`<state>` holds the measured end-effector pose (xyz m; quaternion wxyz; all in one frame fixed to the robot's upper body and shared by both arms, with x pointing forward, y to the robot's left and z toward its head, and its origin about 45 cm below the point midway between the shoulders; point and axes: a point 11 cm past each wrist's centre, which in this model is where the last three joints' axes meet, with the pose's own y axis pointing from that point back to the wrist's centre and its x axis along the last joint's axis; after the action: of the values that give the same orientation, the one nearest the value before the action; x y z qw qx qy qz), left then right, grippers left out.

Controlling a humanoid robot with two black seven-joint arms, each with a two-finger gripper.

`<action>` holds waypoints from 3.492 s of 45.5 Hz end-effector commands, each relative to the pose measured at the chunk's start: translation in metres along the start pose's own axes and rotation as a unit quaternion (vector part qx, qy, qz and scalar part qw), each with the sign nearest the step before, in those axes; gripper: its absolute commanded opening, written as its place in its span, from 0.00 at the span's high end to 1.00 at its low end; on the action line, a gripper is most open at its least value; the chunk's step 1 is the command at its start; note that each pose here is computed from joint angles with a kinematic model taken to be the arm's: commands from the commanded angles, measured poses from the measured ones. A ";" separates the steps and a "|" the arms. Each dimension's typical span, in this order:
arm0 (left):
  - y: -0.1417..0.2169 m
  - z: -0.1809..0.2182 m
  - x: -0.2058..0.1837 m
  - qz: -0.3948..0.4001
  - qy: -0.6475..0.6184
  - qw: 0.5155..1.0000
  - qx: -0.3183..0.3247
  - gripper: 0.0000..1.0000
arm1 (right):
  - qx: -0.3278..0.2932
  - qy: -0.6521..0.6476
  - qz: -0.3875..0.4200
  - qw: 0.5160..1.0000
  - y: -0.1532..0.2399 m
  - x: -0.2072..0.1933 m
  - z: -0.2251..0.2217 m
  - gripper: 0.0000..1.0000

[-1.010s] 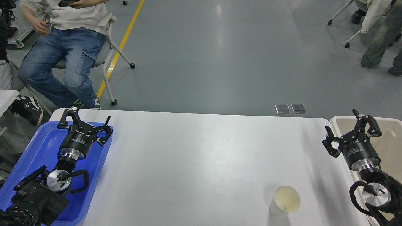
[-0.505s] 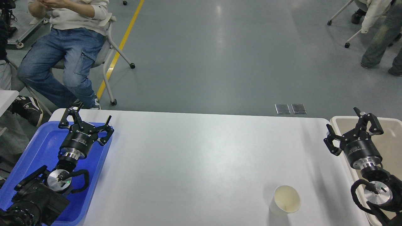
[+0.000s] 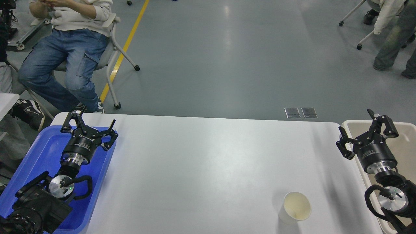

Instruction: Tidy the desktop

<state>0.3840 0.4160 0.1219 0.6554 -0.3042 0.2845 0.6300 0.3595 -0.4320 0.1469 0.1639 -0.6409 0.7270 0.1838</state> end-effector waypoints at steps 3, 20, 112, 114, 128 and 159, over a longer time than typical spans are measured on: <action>0.000 0.001 0.000 0.000 -0.001 1.000 0.000 0.00 | -0.003 0.002 -0.001 1.000 0.001 0.000 0.002 0.00; 0.000 0.000 0.000 0.000 0.000 1.000 0.000 0.00 | -0.003 0.002 -0.003 1.000 0.000 -0.001 0.002 0.00; 0.000 0.001 0.000 0.000 -0.001 1.000 0.000 0.00 | 0.009 0.611 -0.383 0.692 0.065 -0.149 -0.070 0.00; 0.000 0.001 0.000 0.000 -0.001 1.000 0.000 0.00 | 0.007 0.622 -0.390 0.679 0.067 -0.149 -0.064 0.00; 0.000 0.001 0.000 0.000 -0.001 1.000 0.000 0.00 | -0.008 0.684 -0.424 0.594 0.081 -0.140 -0.039 0.00; 0.000 0.001 0.000 0.000 -0.001 1.000 0.000 0.00 | -0.049 0.742 -0.518 0.422 0.115 -0.119 0.020 0.00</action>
<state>0.3836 0.4165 0.1218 0.6553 -0.3038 0.2843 0.6304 0.2733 -0.3080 0.2108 -0.3896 -0.8004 0.1385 -0.4340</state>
